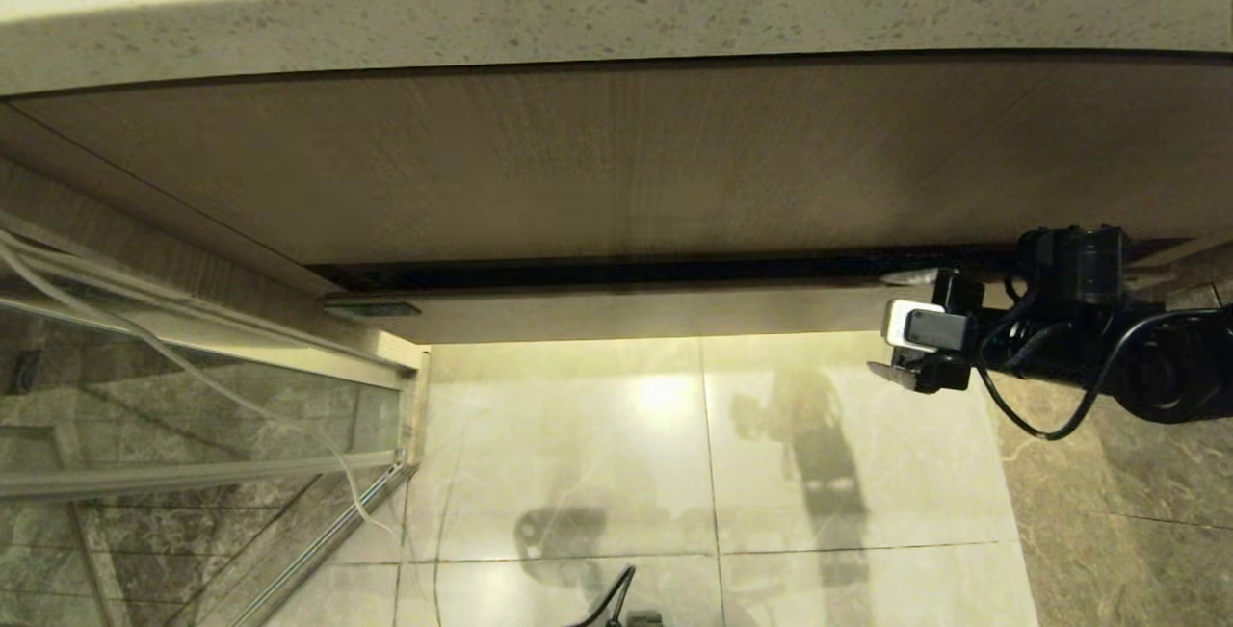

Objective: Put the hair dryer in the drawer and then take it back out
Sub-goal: Pull open the drawer

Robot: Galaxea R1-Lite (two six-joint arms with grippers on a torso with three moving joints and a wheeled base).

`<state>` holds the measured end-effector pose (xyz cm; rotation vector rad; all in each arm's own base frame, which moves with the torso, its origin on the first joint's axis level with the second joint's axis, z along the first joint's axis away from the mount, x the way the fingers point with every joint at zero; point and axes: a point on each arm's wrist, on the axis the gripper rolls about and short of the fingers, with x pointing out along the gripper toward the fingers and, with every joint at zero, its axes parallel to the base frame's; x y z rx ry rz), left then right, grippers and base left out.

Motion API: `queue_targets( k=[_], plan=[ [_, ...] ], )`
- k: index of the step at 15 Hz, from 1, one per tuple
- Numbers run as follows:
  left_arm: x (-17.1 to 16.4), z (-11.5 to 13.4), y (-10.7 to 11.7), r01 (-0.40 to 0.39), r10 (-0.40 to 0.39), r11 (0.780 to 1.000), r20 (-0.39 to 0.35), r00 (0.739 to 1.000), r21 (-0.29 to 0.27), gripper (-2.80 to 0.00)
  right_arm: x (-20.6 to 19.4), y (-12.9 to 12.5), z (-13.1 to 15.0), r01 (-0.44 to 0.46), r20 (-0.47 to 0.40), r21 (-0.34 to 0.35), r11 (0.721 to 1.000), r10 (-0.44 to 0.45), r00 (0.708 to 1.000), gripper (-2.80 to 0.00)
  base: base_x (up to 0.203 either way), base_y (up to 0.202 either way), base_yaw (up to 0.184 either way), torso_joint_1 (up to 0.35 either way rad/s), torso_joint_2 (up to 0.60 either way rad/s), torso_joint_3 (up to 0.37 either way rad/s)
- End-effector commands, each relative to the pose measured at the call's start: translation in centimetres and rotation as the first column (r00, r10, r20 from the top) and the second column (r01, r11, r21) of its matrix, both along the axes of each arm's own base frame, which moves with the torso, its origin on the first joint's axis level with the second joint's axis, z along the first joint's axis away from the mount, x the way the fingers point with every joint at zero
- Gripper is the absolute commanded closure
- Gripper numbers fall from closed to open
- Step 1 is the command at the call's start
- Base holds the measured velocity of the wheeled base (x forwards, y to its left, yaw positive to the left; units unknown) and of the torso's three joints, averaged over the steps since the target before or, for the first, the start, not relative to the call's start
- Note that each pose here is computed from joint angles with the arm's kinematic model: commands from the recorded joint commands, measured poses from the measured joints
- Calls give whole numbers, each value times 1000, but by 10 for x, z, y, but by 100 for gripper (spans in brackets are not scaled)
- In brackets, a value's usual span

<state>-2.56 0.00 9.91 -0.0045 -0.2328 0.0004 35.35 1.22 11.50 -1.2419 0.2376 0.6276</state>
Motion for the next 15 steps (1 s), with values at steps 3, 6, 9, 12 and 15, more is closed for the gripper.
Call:
queue_targets(
  k=[3, 6, 9, 12, 15],
  plan=[
    [4, -11, 0, 0, 0, 1000, -38, 999, -2, 0, -10, 1, -2, -15, -82, -8, 1000, 14, 997, -280, 0, 0, 0, 0, 0, 0],
    [4, -11, 0, -1, 1, 1000, -38, 999, 0, 0, -2, 1, 19, -17, -57, -4, 1000, 17, 998, -280, 0, 0, 0, 0, 0, 0],
    [4, -11, 0, 0, 0, 1000, -38, 999, -2, 0, -34, -9, 62, -20, -146, -7, 1000, 19, 989, -280, 0, 0, 0, 0, 0, 0],
    [4, -11, 0, -1, 1, 1000, -38, 999, 0, 0, -108, -24, 110, -58, -276, -76, 995, 35, 961, -280, 0, 0, 0, 0, 0, 0],
    [4, -11, 0, 0, 0, 1000, -38, 999, -1, 0, -176, -27, 142, -73, -308, -114, 991, 35, 951, -280, 0, 0, 0, 0, 0, 0]
  ],
)
